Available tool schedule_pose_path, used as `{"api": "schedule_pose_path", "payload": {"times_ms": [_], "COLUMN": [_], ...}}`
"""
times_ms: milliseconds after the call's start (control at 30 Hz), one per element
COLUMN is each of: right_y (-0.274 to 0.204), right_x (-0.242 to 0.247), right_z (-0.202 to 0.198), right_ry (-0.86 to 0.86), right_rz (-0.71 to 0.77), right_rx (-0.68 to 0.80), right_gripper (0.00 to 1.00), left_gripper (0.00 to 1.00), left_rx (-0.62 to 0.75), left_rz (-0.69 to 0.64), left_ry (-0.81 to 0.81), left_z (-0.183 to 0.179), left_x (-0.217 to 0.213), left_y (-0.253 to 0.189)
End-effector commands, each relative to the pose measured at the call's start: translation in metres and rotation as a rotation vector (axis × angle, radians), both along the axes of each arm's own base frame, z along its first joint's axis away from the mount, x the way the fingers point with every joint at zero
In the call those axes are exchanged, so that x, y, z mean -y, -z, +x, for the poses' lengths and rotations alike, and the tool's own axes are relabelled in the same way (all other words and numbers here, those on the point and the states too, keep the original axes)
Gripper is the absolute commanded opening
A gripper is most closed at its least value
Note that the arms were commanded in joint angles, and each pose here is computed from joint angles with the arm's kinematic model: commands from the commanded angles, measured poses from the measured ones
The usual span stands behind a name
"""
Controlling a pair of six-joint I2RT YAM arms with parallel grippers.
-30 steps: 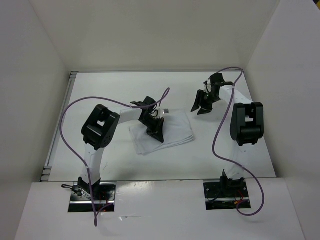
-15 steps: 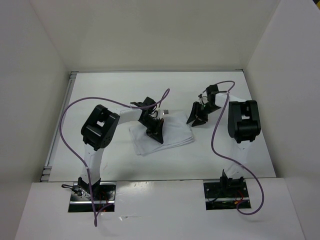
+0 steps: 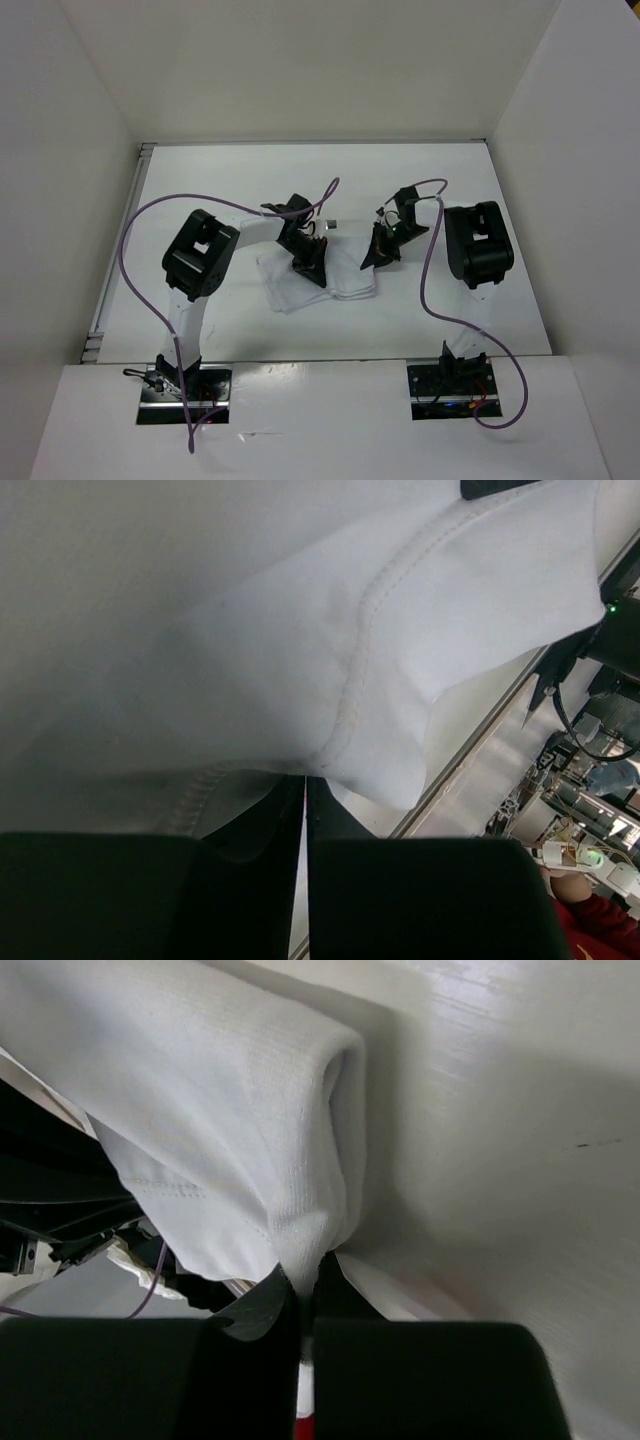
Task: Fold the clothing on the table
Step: Fold the skirt
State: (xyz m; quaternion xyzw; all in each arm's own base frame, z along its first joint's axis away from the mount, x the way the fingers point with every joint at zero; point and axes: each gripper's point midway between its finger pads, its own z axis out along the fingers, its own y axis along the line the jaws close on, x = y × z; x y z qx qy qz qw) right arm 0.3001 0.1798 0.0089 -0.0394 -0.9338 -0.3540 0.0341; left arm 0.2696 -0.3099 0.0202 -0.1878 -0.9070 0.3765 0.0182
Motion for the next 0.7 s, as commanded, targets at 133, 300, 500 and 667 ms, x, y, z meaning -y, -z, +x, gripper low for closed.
{"api": "schedule_pose_path", "payload": {"times_ms": [133,300,500,667], "right_y": [0.01,0.005,-0.023,-0.028], "right_x": [0.014,0.033,0.045,0.045], "right_z": [0.008,0.027,0.048,0.048], "right_ry": [-0.007,0.056,0.11,0.11], "right_rz": [-0.151,-0.295,-0.378,-0.378], "right_rx": [0.074,0.127,0.214,0.214], "right_gripper": [0.0,0.0,0.0,0.0], "left_gripper": [0.15,0.16,0.19,0.19], "left_rx": [0.203,0.305,0.325,0.299], "left_rz": [0.013,0.028,0.026,0.098], "left_ry": [-0.111,-0.17,-0.216,-0.232], "left_z": [0.057,0.106,0.125,0.126], "left_x": [-0.007,-0.011,-0.008,-0.016], "left_y": [-0.058,-0.093,-0.092,-0.066]}}
